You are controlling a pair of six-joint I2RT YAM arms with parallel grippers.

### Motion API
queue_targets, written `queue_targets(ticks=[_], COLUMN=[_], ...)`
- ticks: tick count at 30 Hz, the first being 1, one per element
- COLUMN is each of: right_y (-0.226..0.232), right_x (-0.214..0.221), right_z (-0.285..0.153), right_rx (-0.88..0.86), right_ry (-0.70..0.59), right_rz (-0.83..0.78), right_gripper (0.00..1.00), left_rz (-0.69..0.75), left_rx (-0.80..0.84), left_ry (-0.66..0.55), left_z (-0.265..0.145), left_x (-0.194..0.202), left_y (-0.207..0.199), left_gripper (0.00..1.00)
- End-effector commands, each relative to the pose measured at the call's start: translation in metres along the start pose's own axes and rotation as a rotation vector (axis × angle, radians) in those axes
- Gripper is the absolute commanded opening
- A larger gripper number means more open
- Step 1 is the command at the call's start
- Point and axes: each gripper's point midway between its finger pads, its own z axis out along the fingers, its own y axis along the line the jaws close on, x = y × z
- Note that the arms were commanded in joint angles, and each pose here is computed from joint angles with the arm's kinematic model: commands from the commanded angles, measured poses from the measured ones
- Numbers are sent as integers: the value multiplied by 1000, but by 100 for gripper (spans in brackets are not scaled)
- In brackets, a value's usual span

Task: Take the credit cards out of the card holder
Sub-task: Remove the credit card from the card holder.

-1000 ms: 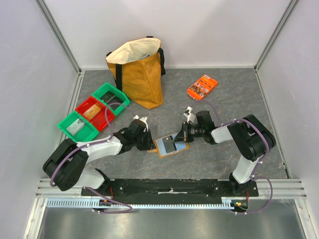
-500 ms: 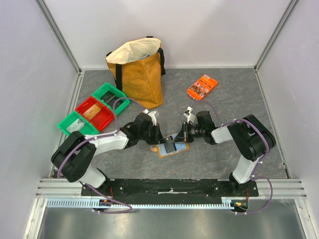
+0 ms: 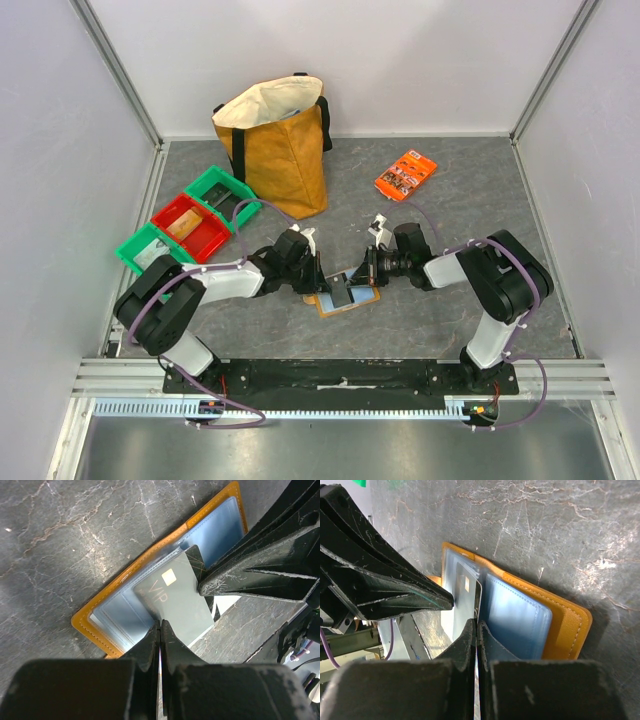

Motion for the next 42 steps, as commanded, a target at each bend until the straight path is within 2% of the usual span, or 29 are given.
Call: queue_targets(ticks=[1,11,13,17,20,25,29,38,42], right_y=[-9,-14,-13,-13,-14,-12,-8,-5,-5], right_x=[0,-7,-7,-5,-4,-5,-8,-6,-6], right_z=[-6,-18,-18,-17,-16,-17,-19,-18,-17], right_rx=[38,59,54,50,50,42,37,4,-8], right_ry=[-9,-28,-27,-18,-15,-24,-32,-34,-32], right_rz=[-16,-13,-13,-8,-3,1,-11,6,14], right_gripper=[0,3,7,8,14,19,19,16,21], left_rz=[1,6,8,18,20,36,41,31,11], left_rx=[-130,-156,-147,-65,23,94,98,33,5], left_ry=[22,26,27,-9,-55,-81,-78,-19,10], left_z=[-1,-4,-5,-10,-15,-16,-10,8,11], left_x=[11,17,16,5,-9,-29,-35,-24,-12], left_y=[28,36,34,13,-10,-36,-39,-21,-9], left_gripper=[2,2,2,3,13,15,14,2,2])
